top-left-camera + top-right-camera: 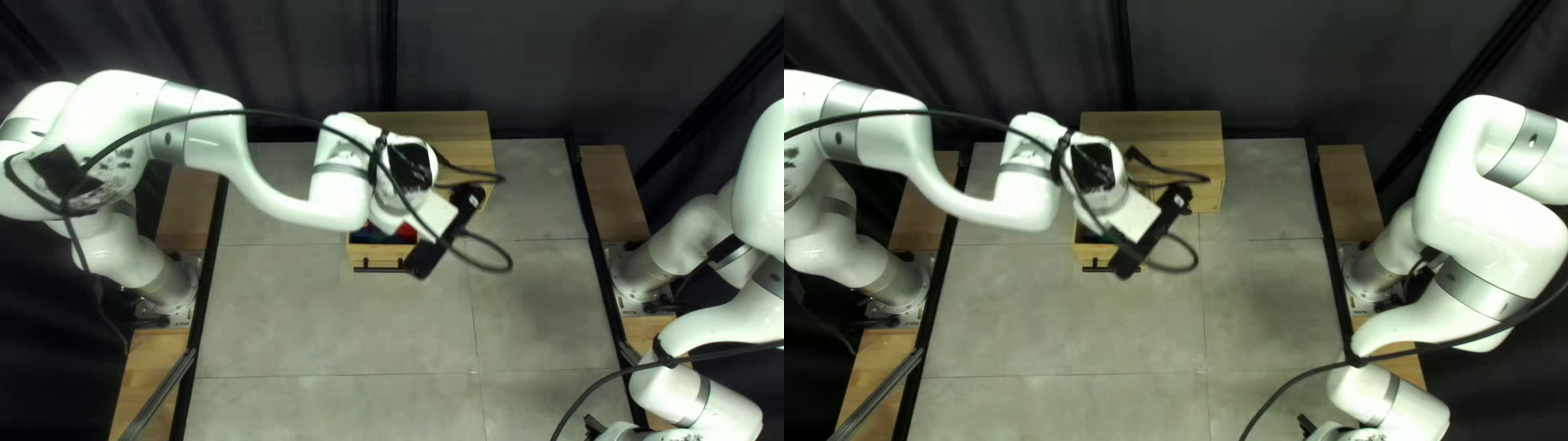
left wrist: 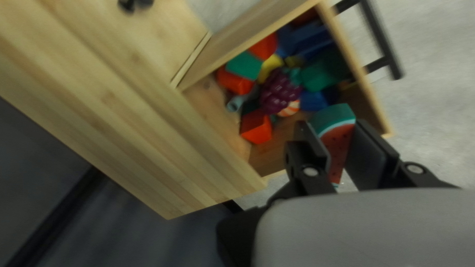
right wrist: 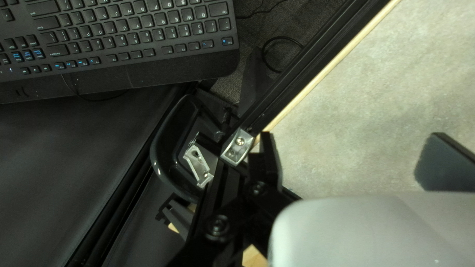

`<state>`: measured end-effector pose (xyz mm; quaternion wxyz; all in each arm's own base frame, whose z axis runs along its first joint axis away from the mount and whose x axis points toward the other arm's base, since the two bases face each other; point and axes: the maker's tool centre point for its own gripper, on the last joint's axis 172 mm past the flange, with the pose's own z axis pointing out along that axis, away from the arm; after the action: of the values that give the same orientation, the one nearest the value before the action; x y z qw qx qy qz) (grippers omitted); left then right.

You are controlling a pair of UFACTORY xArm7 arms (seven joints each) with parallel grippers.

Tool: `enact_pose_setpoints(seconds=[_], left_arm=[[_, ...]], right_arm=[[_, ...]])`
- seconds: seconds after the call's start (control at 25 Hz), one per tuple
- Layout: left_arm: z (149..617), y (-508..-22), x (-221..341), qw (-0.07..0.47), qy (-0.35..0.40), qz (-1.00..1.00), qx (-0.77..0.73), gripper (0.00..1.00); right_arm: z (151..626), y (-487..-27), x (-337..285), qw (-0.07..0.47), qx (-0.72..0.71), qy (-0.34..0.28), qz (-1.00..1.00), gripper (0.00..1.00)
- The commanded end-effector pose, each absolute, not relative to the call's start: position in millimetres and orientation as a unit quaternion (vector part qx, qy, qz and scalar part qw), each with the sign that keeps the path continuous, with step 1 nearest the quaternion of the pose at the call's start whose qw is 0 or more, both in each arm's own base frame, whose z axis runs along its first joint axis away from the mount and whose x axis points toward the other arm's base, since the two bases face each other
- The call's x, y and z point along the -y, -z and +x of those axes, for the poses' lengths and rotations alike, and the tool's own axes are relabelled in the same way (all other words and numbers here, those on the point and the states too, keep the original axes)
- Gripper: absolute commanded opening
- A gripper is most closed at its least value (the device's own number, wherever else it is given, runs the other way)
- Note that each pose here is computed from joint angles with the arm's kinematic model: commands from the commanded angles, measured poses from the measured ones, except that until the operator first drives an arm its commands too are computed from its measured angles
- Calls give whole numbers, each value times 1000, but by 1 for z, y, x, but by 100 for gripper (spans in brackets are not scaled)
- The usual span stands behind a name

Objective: Open drawers and place objects into drawer and close

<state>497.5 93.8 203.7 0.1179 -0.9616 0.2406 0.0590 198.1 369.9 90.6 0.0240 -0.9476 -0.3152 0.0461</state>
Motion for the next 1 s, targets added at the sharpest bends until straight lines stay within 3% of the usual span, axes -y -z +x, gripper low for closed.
enact_pose_setpoints(seconds=[0.04, 0.32, 0.44, 0.72, 1.0], left_arm=[[496, -189, -106, 106, -52, -977, -179, 100], [481, -207, -103, 111, -49, -983, -136, 100], [473, -220, -64, 120, -43, -975, -180, 100], [456, -218, 29, 132, -49, -912, -384, 100], [453, -204, 87, 81, -83, -812, -572, 100]], right_arm=[[198, -91, -370, 24, 315, -46, -948, 100], [198, -91, -370, 24, 315, -46, -948, 100], [198, -91, -370, 24, 315, -46, -948, 100], [198, -91, -370, 24, 315, -46, -948, 100], [198, -91, -370, 24, 315, -46, -948, 100]])
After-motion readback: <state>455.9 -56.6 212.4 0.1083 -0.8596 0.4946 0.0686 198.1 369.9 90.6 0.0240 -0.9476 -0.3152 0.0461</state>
